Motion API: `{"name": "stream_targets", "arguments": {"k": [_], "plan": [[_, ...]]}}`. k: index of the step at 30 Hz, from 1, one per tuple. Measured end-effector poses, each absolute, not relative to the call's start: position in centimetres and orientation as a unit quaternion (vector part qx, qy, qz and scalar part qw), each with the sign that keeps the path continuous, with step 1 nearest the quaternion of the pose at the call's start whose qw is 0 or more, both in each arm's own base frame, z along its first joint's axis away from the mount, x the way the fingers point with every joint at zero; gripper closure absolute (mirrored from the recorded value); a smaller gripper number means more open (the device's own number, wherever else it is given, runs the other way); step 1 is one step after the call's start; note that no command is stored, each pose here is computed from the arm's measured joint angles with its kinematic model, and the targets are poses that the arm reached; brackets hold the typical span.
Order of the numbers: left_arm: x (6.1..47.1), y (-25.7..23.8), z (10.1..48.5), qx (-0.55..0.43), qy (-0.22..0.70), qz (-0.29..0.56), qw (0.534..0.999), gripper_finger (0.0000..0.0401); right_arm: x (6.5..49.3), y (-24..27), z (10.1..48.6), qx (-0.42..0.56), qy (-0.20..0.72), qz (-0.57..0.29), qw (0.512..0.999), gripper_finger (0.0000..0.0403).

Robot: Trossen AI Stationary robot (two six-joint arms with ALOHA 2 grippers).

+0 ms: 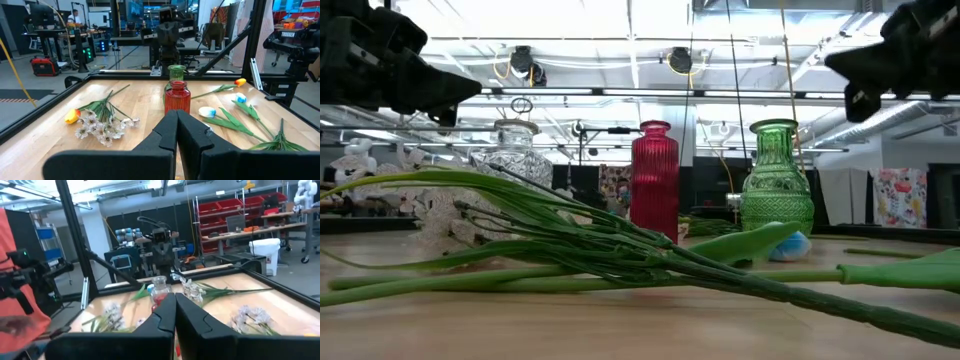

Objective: Sort flowers into vase by color
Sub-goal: Put the bottom right yellow tulip into the green vase

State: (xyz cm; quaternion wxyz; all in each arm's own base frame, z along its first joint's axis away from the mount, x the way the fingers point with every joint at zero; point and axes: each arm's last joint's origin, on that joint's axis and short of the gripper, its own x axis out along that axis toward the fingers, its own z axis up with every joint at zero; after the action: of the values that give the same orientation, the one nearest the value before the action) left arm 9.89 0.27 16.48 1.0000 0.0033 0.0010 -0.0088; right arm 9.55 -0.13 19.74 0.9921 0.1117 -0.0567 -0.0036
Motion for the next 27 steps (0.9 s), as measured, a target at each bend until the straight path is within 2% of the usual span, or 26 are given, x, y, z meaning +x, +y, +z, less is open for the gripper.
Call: {"name": "stream_targets", "arguments": {"k": [6,12,19,23,27], "plan": [[9.9,0.3,16.5,0.003,0.001,-0.009,1.0,0.039,9.9,0.1,26.3,0.121,-0.027,-0.022,0.992,0.0403],[9.9,0.3,16.5,0.003,0.001,-0.009,1.0,0.039,11.3,0.2,35.9,0.079,0.03,-0.031,0.996,0.0403],[9.9,0.3,16.5,0.003,0.001,-0.009,1.0,0.039,12.1,0.3,46.4,0.032,-0.014,-0.028,0.999,0.0403],[9.9,0.3,16.5,0.003,0.001,-0.009,1.0,0.039,12.2,0.3,49.2,-0.003,-0.039,-0.028,0.999,0.0403],[9.9,0.3,16.5,0.003,0.001,-0.009,1.0,0.039,12.8,0.3,49.1,-0.012,-0.029,-0.028,0.999,0.0403]]}}
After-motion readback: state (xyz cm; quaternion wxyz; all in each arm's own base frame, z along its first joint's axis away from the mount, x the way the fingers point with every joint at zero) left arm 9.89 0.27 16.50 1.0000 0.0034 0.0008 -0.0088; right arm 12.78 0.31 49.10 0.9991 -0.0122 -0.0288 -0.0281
